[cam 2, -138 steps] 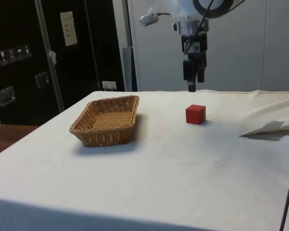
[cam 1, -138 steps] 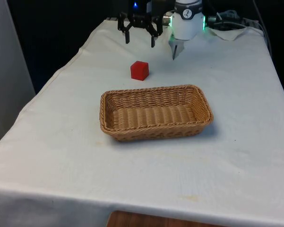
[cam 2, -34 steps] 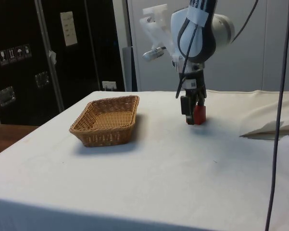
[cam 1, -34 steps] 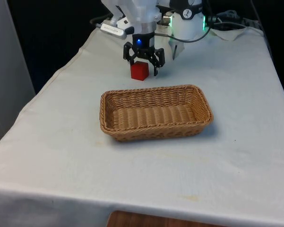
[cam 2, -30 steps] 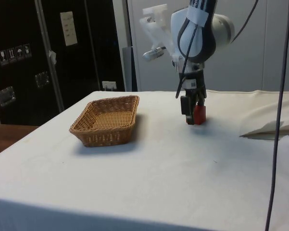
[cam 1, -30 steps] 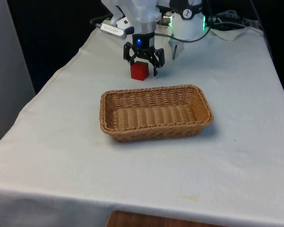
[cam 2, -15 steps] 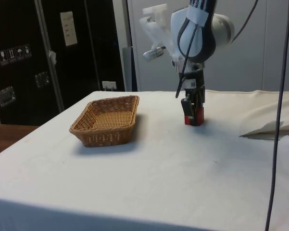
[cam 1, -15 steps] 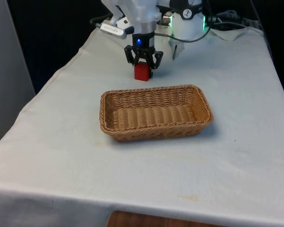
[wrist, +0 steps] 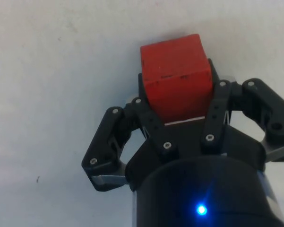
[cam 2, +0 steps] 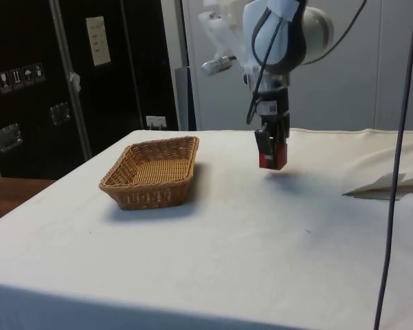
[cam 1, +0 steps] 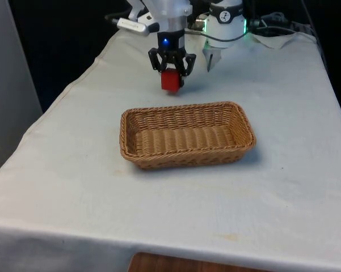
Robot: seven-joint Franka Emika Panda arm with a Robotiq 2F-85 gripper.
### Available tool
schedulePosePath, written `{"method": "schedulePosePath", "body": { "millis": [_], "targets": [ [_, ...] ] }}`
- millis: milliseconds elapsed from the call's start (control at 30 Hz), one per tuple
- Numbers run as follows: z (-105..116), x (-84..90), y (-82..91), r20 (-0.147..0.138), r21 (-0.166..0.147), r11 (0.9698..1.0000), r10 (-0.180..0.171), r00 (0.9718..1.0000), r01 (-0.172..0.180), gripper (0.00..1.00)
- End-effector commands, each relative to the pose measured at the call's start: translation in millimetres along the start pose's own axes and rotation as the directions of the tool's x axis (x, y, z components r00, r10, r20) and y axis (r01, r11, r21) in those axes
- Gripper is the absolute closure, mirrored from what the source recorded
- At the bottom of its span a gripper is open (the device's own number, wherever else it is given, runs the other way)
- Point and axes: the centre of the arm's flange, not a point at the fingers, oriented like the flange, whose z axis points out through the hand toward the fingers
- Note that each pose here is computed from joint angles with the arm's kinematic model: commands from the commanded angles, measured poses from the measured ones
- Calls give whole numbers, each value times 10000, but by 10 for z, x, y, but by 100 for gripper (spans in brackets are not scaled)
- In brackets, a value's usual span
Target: Pick up the cube and place it into the basket.
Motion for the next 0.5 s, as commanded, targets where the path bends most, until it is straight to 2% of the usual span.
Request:
{"method": "schedulePosePath", "body": {
  "millis": [0,267,300,333,467],
  "targets": [
    [-37,4,23,51,-78,10000,-25,10000,26,100],
    [-256,13,35,29,139,9998,-144,9999,144,100],
    [-272,9,15,-26,297,9994,-162,9999,162,100],
    [-279,12,39,36,164,9998,-150,9999,150,100],
    [-407,5,50,6,269,9993,-245,9997,244,100]
  ]
}}
